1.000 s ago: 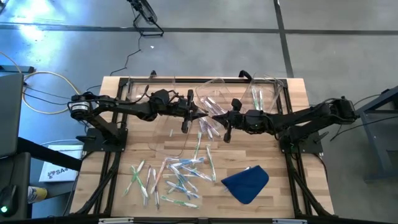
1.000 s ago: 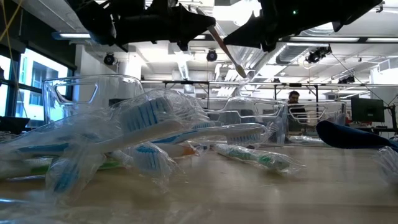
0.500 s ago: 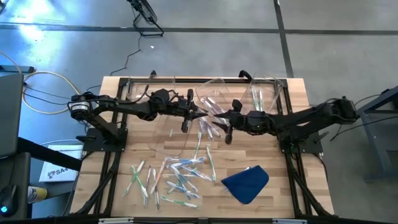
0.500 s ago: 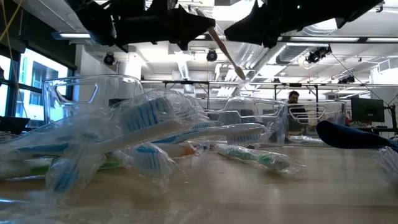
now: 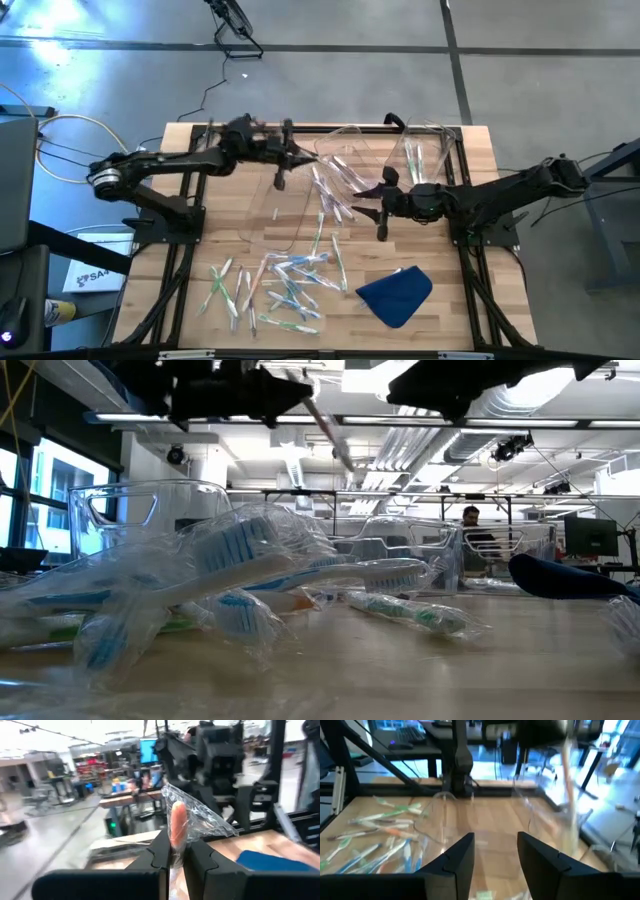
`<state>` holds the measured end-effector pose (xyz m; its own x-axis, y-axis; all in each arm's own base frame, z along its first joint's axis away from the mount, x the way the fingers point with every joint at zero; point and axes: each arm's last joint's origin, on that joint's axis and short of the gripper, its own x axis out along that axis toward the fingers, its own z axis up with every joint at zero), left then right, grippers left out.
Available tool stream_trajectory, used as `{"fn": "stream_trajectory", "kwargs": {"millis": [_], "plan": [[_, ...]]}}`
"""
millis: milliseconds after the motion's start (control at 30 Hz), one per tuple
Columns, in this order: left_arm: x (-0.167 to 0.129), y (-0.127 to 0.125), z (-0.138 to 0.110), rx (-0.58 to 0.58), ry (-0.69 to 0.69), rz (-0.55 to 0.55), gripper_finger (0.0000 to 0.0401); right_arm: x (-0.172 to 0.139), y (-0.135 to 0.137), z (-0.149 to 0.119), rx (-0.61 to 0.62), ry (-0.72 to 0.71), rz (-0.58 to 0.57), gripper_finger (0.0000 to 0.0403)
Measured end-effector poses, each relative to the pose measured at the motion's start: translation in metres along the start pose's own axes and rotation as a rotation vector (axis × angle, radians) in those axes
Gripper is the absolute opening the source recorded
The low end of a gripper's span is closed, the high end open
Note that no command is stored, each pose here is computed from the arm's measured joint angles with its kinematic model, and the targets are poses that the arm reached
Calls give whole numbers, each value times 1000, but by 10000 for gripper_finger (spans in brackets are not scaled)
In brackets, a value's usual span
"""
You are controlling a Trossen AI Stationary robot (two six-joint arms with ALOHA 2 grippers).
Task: Pick & Place Toothbrushes
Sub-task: Put the orange toothbrush into the top left transparent bin
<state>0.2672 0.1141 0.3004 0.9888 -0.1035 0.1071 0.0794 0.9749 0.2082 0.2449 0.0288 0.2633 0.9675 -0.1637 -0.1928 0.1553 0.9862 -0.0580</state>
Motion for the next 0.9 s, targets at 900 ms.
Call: {"fn": "stream_trajectory", "kwargs": {"millis": [900], "plan": [[-130, 9, 12, 13, 845, 798, 20, 4, -3, -13, 48, 107, -44, 93]]}}
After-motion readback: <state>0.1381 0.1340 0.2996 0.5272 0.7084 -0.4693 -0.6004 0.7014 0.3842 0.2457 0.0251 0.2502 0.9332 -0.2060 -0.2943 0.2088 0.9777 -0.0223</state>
